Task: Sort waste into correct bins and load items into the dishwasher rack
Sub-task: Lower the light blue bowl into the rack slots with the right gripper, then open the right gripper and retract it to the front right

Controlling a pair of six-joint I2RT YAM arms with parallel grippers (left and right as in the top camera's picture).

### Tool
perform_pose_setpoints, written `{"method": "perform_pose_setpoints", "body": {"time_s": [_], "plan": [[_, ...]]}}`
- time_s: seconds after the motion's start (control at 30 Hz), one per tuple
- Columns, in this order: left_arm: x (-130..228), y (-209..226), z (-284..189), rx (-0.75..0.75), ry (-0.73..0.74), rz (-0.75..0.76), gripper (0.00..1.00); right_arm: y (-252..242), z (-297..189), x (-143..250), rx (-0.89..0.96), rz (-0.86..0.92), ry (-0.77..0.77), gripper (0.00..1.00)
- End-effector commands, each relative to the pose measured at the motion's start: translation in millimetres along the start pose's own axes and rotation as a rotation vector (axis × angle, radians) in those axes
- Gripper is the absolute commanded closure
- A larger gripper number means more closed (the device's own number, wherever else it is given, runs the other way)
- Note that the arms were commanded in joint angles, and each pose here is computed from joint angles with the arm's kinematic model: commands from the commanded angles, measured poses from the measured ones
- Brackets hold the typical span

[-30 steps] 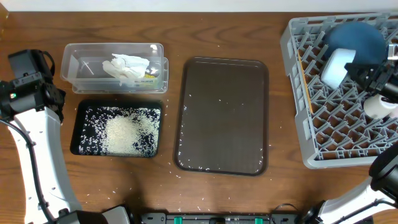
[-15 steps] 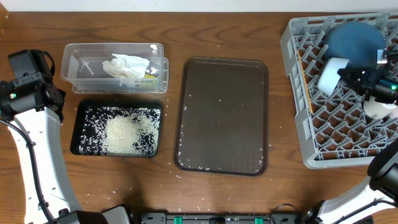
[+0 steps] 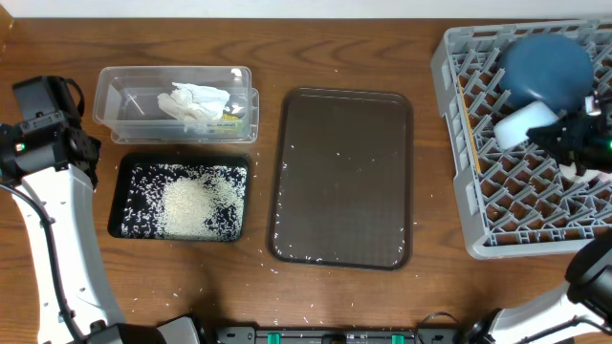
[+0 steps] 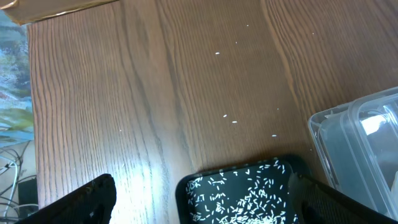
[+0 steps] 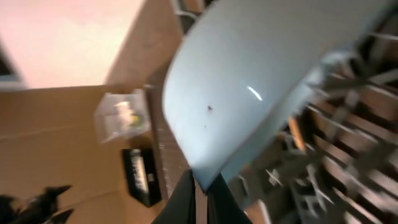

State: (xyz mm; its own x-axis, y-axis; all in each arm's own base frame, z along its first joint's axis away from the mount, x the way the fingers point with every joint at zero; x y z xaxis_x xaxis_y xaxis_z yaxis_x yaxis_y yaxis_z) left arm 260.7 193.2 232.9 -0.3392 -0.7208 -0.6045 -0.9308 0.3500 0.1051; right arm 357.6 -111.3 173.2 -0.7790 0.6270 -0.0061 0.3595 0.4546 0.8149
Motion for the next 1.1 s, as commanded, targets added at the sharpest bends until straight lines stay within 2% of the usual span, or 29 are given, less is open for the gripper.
{"method": "perform_pose_setpoints", "body": {"time_s": [0.0, 0.03, 0.1, 0.23, 0.27, 0.47, 0.63, 0.73, 0.83, 0.93, 1.07], "plan": [[-1, 2, 1, -0.008, -0.001, 0.012, 0.09, -7, -31, 7, 0.218, 0.020, -0.093, 0.92], [-1, 2, 1, -0.008, -0.001, 0.012, 0.09, -5, -38, 11, 0.254, 0.019, -0.112, 0.89], [-1, 2, 1, -0.008, -0.001, 0.012, 0.09, -2, -51, 19, 0.324, 0.023, -0.149, 0.73], [-1, 2, 1, -0.008, -0.001, 0.012, 0.09, 7, -77, 34, 0.424, 0.040, -0.235, 0.49], [-1, 2, 1, -0.008, -0.001, 0.012, 0.09, 11, -81, 38, 0.426, 0.035, -0.250, 0.47], [-1, 2, 1, -0.008, -0.001, 0.012, 0.09, 37, -99, 57, 0.411, -0.017, -0.327, 0.48], [-1, 2, 1, -0.008, -0.001, 0.012, 0.09, 55, -108, 62, 0.398, -0.091, -0.390, 0.56], [-1, 1, 1, -0.008, -0.001, 0.012, 0.09, 65, -104, 70, 0.374, -0.116, -0.373, 0.68], [-1, 2, 1, -0.008, -0.001, 0.012, 0.09, 73, -100, 84, 0.363, -0.129, -0.345, 0.69], [-1, 2, 1, -0.008, -0.001, 0.012, 0.09, 84, -98, 110, 0.351, -0.180, -0.305, 0.67], [-1, 2, 1, -0.008, -0.001, 0.012, 0.09, 100, -97, 168, 0.331, -0.334, -0.217, 0.64]]}}
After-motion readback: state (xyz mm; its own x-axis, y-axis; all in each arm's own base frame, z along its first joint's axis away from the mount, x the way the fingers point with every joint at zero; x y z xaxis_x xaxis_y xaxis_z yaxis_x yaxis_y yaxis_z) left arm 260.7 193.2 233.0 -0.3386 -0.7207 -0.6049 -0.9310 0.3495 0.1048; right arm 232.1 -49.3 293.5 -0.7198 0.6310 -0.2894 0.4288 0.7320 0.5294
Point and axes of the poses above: each gripper's point midway between its finger pads, its own z axis out along the fingers, its own y axis along the line the jaws close on, x = y × z, the point moved 1 cm from there along -z, back along the fingers, and after that the axes turned 8 degrees about z, right-handed, at the moved point
